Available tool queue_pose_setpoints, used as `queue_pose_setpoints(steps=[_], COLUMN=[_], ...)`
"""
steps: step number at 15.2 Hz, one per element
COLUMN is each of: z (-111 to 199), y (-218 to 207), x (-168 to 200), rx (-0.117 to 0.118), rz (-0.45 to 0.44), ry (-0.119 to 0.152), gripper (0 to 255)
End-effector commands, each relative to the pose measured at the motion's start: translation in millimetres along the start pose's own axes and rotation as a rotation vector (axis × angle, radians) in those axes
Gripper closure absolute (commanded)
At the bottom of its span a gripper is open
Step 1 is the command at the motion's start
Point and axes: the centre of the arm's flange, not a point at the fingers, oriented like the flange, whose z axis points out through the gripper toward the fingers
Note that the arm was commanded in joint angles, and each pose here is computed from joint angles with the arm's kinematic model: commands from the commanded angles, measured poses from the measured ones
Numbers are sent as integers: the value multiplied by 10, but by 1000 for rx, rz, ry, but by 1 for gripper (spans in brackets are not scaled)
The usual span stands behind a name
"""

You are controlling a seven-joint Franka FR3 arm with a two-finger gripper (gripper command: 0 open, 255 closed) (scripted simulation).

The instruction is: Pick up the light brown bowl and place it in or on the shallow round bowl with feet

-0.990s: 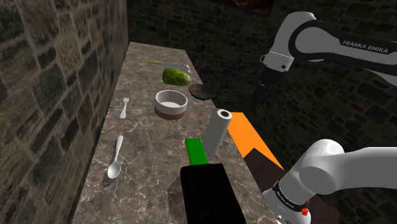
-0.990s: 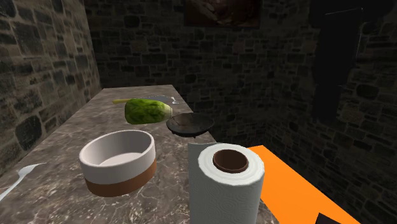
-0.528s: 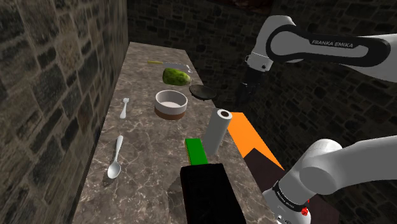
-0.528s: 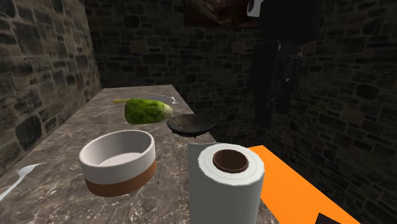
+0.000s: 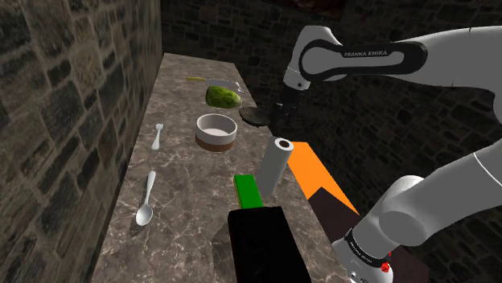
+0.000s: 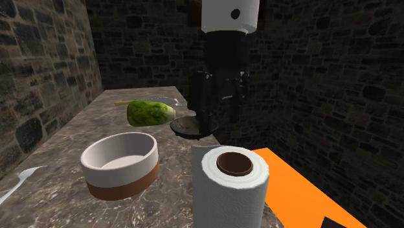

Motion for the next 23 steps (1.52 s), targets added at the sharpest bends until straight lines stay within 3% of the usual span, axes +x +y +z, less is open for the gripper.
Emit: queue_pose_setpoints(steps=[1,16,23], z=[69,610,929], y=[-41,-335,-322], x=[270,2068,2104], rx=[-5,-48,-48], rz=[2,18,18], ry=[10,71,71], gripper=[0,0,0])
